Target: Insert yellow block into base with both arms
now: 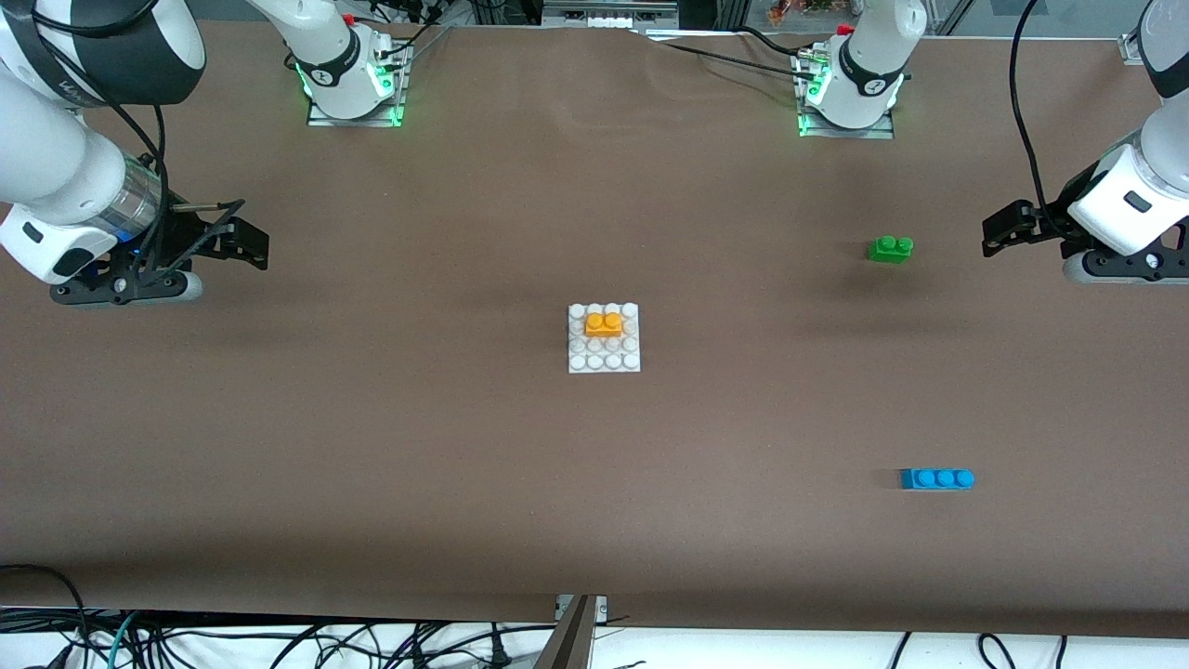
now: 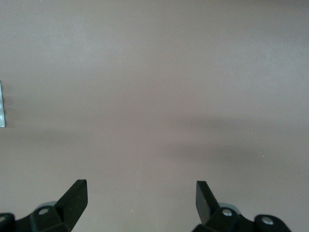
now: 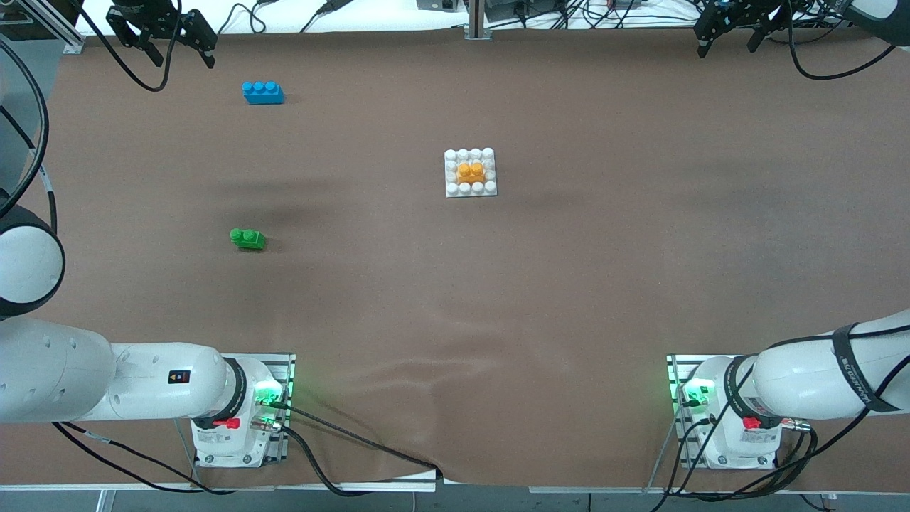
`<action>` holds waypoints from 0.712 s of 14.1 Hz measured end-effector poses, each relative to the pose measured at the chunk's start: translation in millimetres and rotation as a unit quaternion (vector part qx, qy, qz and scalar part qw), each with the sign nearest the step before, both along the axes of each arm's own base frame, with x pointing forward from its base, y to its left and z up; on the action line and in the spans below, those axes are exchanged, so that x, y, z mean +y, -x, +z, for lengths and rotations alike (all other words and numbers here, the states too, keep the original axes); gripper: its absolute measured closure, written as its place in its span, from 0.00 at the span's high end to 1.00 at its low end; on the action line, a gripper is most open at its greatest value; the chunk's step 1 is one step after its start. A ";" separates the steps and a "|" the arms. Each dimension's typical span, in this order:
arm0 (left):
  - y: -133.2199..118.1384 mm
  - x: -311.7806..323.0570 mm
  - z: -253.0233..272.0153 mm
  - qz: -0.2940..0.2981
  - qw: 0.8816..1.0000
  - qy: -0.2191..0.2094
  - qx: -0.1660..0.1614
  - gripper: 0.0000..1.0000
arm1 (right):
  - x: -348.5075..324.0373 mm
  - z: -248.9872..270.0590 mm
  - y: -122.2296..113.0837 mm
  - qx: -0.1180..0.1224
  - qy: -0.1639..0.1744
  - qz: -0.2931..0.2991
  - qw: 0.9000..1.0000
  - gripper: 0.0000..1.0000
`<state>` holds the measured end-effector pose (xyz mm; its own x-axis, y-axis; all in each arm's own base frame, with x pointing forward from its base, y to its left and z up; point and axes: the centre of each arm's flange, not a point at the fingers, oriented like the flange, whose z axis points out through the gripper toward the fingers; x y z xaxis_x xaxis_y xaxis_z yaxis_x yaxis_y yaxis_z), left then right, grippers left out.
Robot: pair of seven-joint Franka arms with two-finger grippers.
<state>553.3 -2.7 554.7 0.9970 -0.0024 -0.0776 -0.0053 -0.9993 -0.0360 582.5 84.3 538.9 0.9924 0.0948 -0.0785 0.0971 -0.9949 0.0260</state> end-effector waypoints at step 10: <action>2.8 -14.9 6.7 -0.013 1.000 0.000 -0.007 1.00 | -0.3 0.0 0.0 0.000 0.000 0.000 1.000 1.00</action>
<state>550.5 -17.6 561.4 0.9976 -0.0284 -0.0639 -0.0308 -0.9989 -0.0366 582.5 84.0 538.9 0.9925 0.0942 -0.0785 0.0965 -0.9950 0.0258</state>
